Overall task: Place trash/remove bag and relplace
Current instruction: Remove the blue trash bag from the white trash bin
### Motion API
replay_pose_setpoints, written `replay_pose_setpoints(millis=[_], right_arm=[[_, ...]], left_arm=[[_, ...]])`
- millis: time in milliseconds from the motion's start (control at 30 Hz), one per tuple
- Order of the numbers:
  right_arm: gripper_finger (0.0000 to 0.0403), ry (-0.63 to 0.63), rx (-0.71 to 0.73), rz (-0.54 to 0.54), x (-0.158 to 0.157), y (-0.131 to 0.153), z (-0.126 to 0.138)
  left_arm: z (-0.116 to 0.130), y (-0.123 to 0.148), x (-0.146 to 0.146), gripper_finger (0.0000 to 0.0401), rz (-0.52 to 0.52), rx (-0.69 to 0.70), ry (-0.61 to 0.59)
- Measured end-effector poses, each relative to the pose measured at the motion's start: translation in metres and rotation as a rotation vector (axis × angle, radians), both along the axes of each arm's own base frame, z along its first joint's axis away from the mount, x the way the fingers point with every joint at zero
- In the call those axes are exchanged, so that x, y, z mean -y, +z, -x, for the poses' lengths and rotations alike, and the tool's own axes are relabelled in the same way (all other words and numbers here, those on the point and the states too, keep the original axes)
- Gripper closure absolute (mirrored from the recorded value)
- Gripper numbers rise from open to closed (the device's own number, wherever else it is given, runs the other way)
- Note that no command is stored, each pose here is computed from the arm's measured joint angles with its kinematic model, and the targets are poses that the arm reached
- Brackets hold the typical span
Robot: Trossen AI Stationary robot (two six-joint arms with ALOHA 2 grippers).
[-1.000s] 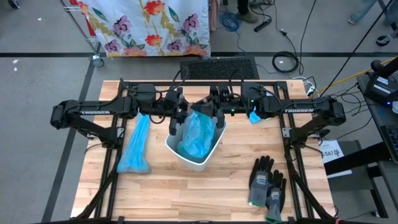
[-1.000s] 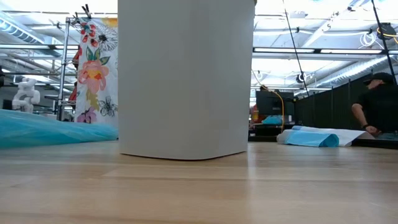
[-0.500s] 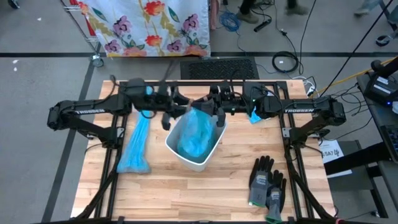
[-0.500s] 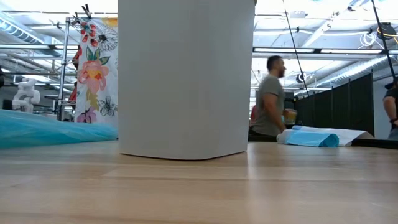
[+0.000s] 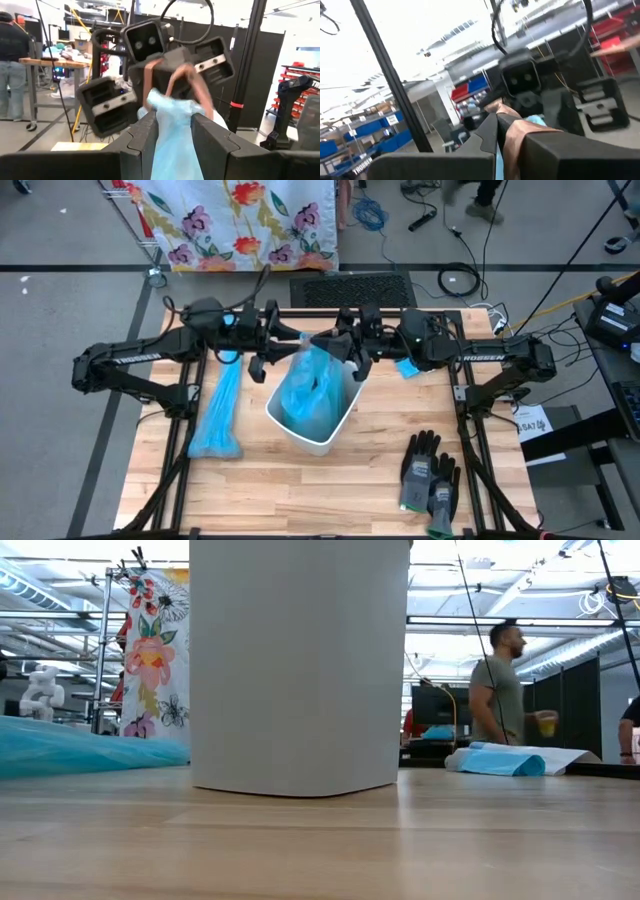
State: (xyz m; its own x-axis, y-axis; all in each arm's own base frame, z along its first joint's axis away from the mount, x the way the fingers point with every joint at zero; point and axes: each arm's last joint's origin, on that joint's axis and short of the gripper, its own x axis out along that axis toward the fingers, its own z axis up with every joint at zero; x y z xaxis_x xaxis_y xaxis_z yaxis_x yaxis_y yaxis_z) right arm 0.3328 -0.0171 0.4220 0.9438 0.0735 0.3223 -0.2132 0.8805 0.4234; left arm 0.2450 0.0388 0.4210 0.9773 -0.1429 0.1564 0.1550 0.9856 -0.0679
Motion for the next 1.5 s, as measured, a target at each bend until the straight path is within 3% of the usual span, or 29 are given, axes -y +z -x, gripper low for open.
replay_pose_setpoints(millis=[133,533,1067,1167,1500], right_arm=[[0.0403,0.0,0.031,0.002,0.0,0.005,0.003],[0.0403,0.005,0.018,0.001,-0.001,0.007,0.007],[0.0403,0.03,-0.016,0.007,-0.001,0.004,0.006],[0.0403,0.031,-0.013,0.004,-0.001,0.004,0.006],[0.0403,0.023,0.095,0.031,-0.002,0.019,0.018]], left_arm=[[0.0,0.0,-0.002,0.0279,0.015,-0.001,0.003],[-0.007,-0.004,0.001,0.0279,0.253,-0.047,-0.051],[-0.007,-0.001,0.007,0.0279,0.247,-0.02,-0.078],[-0.006,-0.001,0.006,0.0279,0.193,-0.01,-0.073],[-0.011,-0.007,0.006,0.0279,0.148,-0.056,-0.077]])
